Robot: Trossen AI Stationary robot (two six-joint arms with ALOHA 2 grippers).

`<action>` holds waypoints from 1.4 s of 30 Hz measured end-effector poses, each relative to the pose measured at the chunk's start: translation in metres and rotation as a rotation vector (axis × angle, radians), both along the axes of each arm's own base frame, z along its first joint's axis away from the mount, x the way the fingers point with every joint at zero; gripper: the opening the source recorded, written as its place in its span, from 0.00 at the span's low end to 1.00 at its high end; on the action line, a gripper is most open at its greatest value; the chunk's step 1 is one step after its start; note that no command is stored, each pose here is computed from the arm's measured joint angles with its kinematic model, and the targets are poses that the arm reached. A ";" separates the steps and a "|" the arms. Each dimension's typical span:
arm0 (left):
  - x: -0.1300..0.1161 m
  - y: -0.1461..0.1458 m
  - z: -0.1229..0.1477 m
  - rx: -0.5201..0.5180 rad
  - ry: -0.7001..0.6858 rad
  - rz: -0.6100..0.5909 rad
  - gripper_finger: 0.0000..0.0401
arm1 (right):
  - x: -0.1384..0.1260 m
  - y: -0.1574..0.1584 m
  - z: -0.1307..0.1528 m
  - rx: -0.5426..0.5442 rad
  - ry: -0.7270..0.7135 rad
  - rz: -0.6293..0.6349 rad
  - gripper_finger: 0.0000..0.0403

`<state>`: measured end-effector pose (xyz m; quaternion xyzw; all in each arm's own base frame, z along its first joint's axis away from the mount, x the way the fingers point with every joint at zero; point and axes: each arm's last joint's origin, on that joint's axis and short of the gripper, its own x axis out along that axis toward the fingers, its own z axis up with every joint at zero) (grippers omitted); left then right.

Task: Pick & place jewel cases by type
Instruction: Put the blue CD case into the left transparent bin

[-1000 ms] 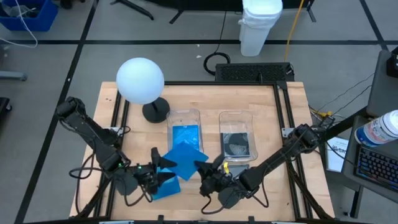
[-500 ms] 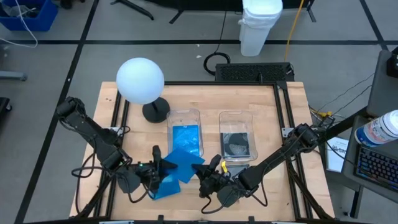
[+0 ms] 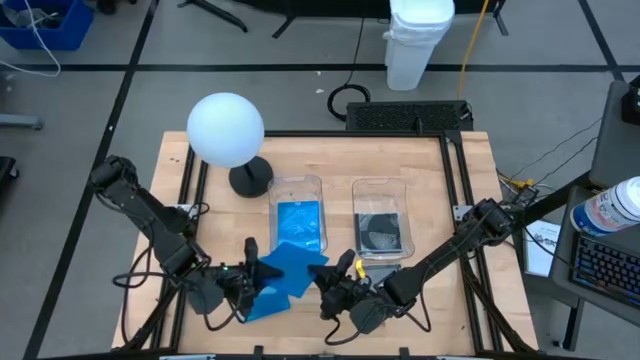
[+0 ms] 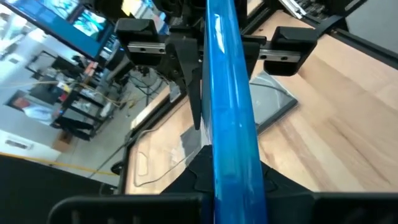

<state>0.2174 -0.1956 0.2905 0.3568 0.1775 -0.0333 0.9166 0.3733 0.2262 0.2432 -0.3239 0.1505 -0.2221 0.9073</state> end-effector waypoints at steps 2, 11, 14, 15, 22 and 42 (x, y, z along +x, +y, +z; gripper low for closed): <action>-0.002 -0.001 0.000 0.024 -0.008 0.013 0.07 | -0.001 0.001 0.003 0.004 -0.014 -0.004 0.17; -0.012 -0.012 0.006 0.154 -0.073 -0.014 0.07 | -0.002 0.005 0.013 0.003 -0.073 0.005 0.31; -0.022 -0.016 0.015 0.164 -0.111 -0.032 0.07 | -0.006 0.009 0.020 0.012 -0.101 0.018 0.36; -0.027 -0.017 0.019 0.161 -0.128 -0.040 0.07 | -0.008 0.012 0.024 0.019 -0.118 0.026 0.37; -0.065 -0.024 0.056 0.084 -0.281 -0.183 0.07 | -0.028 0.033 0.050 0.011 -0.219 0.096 0.45; -0.088 -0.025 0.112 -0.004 -0.788 -0.849 0.07 | -0.018 0.030 0.076 -0.242 -0.531 0.792 0.47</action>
